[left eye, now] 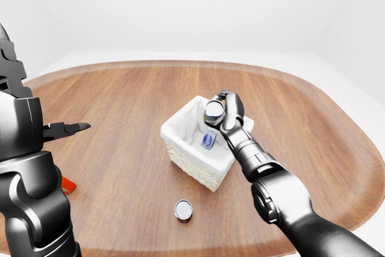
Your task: Pick up the alphabet soup and the cream cheese box, and put them in the basket.
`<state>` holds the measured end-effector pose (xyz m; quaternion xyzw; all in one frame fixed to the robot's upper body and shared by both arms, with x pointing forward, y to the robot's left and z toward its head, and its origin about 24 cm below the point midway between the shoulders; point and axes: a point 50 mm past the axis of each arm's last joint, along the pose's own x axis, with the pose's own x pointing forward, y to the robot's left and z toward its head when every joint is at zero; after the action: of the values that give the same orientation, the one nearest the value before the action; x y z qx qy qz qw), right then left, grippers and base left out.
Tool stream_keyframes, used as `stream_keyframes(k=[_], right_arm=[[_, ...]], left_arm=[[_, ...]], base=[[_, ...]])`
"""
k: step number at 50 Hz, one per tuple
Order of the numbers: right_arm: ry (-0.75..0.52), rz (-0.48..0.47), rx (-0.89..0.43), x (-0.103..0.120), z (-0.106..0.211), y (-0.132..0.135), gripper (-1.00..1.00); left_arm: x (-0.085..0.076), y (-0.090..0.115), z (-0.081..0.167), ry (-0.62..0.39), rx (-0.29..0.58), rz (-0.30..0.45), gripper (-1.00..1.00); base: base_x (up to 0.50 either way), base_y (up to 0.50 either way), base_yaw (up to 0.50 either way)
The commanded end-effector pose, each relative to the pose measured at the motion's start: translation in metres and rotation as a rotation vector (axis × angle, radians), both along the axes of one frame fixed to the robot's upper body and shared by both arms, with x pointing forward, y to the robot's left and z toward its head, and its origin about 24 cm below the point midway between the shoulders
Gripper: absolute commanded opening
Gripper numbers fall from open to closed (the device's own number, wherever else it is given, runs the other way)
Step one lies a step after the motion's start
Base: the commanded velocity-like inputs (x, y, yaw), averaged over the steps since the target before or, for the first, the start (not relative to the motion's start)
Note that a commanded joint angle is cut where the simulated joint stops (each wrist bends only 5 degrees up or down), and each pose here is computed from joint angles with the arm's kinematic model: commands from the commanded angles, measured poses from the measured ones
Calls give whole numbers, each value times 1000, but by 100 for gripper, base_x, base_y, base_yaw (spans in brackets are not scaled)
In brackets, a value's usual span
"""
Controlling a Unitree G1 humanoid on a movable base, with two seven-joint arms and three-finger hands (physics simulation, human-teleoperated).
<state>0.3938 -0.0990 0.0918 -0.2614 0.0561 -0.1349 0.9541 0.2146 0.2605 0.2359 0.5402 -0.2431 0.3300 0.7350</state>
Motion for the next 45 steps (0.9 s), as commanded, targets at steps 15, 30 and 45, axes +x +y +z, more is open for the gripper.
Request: stream_keyframes(k=[15,30,45], right_arm=[[-80,107,-82,6,29,36,-100],[-86,95,-75,6,30,32,-100],[-89,74,-63,7,31,24,100]], left_arm=[[-1,0,2,-4,2,-3,100],[-1,0,0,1,0,-1,100],[0,0,-1,1,-3,0,100]], base=[[0,0,0],[0,0,0],[0,0,0]])
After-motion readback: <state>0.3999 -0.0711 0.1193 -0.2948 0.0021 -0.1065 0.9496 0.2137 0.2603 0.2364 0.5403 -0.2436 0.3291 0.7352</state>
